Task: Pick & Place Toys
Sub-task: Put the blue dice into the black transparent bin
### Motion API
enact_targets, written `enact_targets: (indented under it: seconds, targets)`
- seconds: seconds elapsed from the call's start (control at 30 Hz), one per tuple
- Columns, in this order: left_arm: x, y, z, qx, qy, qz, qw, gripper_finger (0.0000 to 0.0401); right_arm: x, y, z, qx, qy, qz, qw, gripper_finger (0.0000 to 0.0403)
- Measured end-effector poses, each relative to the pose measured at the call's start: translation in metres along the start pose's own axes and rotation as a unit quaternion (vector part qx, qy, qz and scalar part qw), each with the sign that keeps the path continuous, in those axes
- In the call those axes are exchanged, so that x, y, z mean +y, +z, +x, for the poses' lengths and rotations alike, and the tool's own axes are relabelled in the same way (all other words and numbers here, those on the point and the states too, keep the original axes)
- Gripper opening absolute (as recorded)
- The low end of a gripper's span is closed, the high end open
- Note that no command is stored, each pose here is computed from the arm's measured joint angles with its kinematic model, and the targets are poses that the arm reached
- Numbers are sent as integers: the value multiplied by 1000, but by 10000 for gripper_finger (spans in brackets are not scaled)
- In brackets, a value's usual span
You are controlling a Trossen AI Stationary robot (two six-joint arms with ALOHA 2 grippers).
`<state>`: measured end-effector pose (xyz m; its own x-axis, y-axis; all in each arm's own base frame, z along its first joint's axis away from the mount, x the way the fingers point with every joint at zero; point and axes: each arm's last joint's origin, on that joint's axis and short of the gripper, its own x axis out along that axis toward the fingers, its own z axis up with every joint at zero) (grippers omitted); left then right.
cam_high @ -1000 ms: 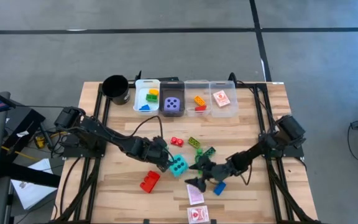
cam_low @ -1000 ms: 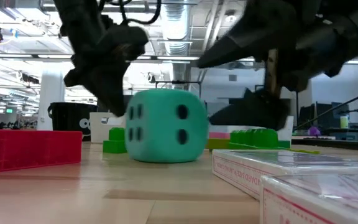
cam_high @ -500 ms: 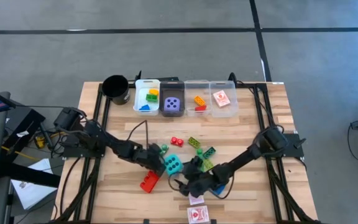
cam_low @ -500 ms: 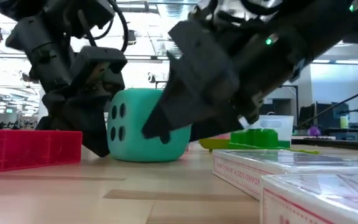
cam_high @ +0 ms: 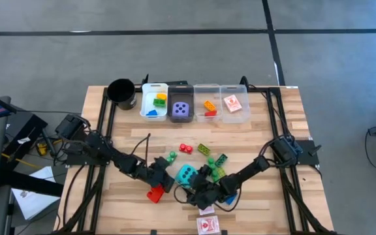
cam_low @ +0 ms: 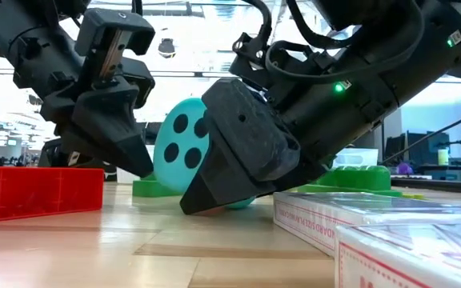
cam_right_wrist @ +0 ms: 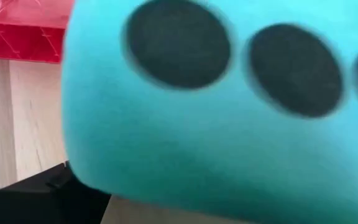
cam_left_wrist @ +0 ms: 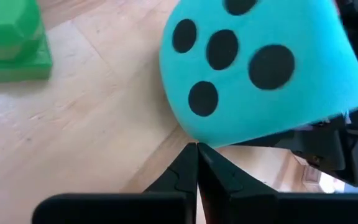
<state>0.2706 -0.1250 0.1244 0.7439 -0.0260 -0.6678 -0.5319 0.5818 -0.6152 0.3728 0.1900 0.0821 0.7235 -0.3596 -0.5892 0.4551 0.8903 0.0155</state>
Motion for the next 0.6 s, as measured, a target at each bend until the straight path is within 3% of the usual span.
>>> enact_targets:
  seconds: [0.3, 0.6]
  targets:
    - [3, -1, 0, 3, 13, 22, 1000, 0, 6, -2, -6, -6, 16, 1, 1000, 400]
    - [4, -1, 0, 6, 20, 39, 999, 0, 14, -5, -15, -26, 23, 47, 998, 400]
